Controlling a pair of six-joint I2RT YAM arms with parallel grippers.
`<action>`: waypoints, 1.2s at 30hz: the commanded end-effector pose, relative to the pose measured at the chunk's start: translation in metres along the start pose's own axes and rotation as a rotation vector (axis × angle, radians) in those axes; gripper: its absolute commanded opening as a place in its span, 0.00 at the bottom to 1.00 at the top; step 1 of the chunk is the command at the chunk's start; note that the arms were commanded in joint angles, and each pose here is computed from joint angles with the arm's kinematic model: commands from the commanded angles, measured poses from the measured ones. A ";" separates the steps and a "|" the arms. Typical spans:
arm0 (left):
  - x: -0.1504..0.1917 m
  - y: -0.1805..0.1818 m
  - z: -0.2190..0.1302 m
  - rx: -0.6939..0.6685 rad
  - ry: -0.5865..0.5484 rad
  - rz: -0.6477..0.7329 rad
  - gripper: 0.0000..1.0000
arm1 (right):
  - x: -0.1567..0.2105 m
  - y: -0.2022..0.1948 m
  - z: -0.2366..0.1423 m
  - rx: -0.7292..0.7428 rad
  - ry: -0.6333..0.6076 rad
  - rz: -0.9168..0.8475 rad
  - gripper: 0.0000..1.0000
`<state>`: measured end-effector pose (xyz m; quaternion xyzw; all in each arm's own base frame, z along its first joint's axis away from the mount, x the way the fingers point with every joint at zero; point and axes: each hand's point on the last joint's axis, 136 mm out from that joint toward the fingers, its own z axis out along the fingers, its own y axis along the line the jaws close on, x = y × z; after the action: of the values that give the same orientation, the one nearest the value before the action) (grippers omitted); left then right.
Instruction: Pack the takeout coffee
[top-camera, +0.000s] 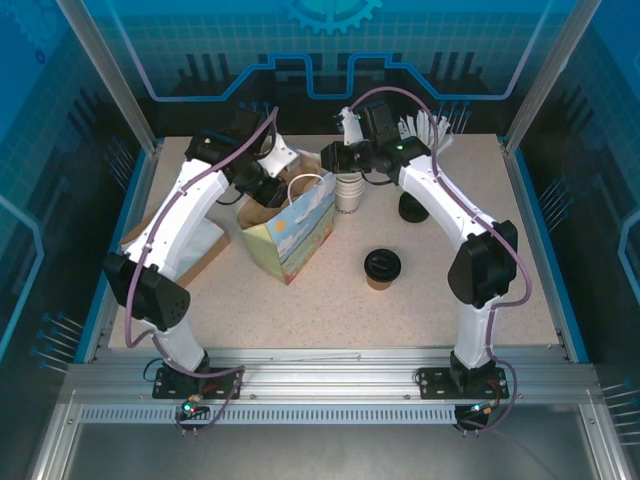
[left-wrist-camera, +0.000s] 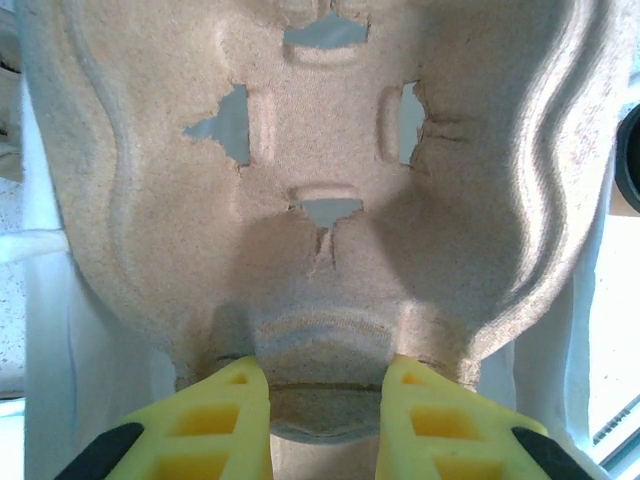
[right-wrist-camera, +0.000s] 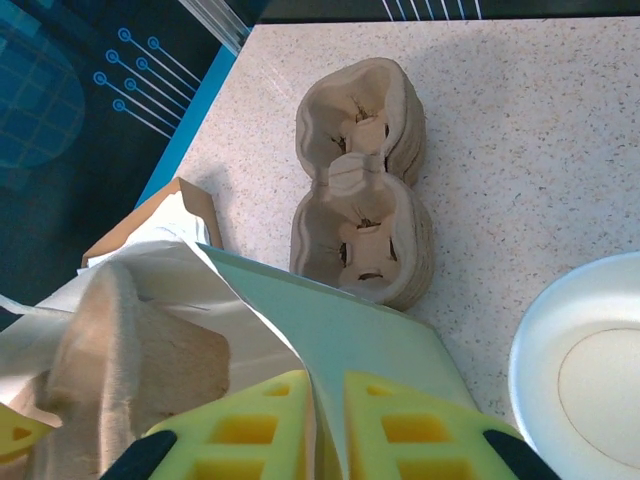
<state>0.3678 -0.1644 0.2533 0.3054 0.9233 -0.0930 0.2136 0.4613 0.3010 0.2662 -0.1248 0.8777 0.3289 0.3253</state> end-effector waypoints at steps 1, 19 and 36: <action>0.011 -0.001 0.002 0.022 0.062 -0.007 0.22 | -0.010 0.001 -0.012 -0.005 -0.043 0.004 0.16; 0.014 0.011 0.021 -0.012 0.146 -0.040 0.23 | -0.008 0.008 -0.017 -0.016 -0.039 -0.043 0.19; 0.001 0.005 0.026 -0.003 0.119 -0.075 0.28 | -0.020 0.020 -0.059 0.022 -0.095 -0.117 0.57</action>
<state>0.3779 -0.1672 0.2278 0.2903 0.9396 -0.0835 0.1606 0.4458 0.2897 0.3046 -0.1532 0.8610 0.3181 0.3661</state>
